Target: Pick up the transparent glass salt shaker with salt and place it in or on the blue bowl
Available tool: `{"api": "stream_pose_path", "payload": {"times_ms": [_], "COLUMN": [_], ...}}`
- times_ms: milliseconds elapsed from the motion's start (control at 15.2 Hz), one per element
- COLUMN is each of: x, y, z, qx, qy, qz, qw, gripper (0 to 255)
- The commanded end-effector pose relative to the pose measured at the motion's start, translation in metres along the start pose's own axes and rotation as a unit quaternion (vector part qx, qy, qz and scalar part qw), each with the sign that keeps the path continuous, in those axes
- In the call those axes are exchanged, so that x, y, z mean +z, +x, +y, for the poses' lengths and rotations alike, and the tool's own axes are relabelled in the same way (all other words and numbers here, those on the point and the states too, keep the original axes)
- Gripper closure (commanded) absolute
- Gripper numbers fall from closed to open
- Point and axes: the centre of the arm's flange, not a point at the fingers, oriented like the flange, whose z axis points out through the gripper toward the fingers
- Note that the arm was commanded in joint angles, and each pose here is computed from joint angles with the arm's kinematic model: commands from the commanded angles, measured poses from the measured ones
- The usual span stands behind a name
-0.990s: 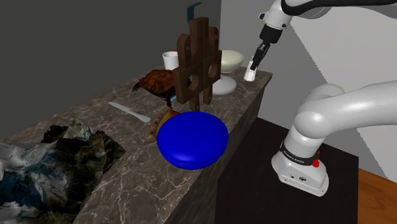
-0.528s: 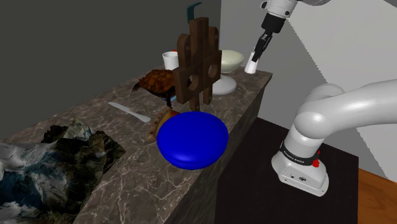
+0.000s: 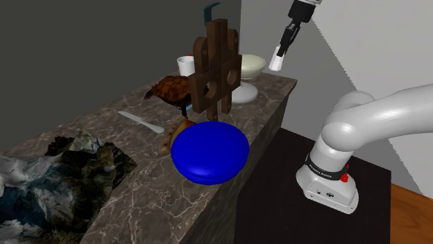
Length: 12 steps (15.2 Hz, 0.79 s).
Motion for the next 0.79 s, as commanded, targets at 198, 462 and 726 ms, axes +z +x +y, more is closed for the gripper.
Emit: {"api": "stream_pose_path", "payload": {"times_ms": [198, 462, 726], "x": [-0.025, -0.046, -0.066], "y": [0.007, 0.012, 0.017], "z": [-0.004, -0.007, -0.009], "qx": [0.0, 0.0, 0.0], "qy": [0.0, 0.0, 0.0], "qz": [0.0, 0.0, 0.0], "qw": [1.0, 1.0, 1.0], "gripper": [255, 255, 255]}}
